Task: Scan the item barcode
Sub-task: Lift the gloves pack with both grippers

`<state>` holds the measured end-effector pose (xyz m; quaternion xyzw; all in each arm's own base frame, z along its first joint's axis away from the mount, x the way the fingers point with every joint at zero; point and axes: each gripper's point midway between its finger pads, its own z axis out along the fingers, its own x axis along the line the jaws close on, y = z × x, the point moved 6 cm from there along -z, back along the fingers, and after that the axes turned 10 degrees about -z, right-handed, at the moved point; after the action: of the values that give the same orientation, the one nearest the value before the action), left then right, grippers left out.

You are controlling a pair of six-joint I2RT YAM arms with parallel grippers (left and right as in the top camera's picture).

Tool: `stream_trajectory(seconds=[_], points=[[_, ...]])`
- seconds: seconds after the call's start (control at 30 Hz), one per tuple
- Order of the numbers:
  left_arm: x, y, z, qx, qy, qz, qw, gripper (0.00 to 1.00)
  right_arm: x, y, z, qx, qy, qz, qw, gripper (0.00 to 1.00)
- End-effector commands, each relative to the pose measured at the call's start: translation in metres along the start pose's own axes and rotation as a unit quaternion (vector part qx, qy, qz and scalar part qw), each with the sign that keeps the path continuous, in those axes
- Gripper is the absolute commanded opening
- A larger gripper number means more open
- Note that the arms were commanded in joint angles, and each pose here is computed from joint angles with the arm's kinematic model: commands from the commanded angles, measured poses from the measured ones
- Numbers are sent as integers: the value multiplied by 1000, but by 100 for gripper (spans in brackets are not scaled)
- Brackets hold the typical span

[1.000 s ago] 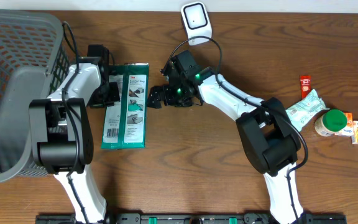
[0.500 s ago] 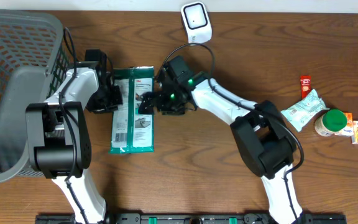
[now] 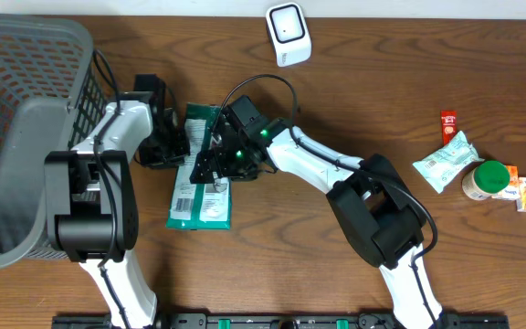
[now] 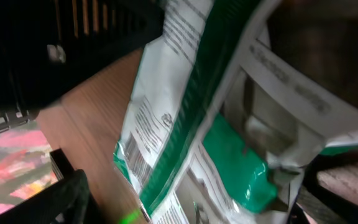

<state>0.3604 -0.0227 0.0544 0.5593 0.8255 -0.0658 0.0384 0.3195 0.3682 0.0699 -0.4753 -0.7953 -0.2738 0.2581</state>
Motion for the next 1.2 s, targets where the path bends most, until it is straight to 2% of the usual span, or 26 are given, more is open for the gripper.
stream_trajectory(seconds=[0.0,0.17,0.27,0.3,0.33,0.37,0.5,0.57,0.6,0.67,0.7,0.77,0.97,1.07,1.17], points=[[-3,-31,41,74,17,13,997,17,-41,-13,19,20,-41,19,999,87],[-10,-32,43,69,17,24,997,17,-47,-8,14,10,-39,2,999,79],[-12,-34,43,70,17,28,997,17,-45,-2,14,-3,-33,-17,999,67],[-13,-34,43,70,17,30,997,17,-45,-1,14,-5,-31,-19,999,54],[-14,-35,43,70,17,31,997,17,-45,-1,14,-5,-32,-19,999,50],[-16,-36,43,71,16,33,997,17,-44,-2,14,-4,-31,-27,999,39],[-19,-36,44,71,9,37,997,25,-45,-4,14,3,-34,-45,998,29],[-19,-36,44,71,9,37,997,25,-45,-4,14,3,-34,-54,998,14],[-19,-36,44,71,9,37,997,25,-45,-4,14,4,-34,-67,997,1],[-20,-36,41,74,11,37,997,19,-47,-6,13,9,-36,-89,995,1],[-20,-36,39,76,12,36,996,13,-47,-6,12,10,-36,-91,995,1],[-22,-35,31,69,9,39,997,9,-47,-5,6,9,-37,-95,995,1],[-33,-30,-25,-12,-21,54,998,9,-30,-6,-34,14,-71,-178,981,1],[-37,-31,-79,-93,-43,53,993,10,-17,-15,-64,30,-108,-219,969,1],[-30,-35,-124,-173,-28,38,984,16,-30,-33,-104,73,-229,-197,950,1]])
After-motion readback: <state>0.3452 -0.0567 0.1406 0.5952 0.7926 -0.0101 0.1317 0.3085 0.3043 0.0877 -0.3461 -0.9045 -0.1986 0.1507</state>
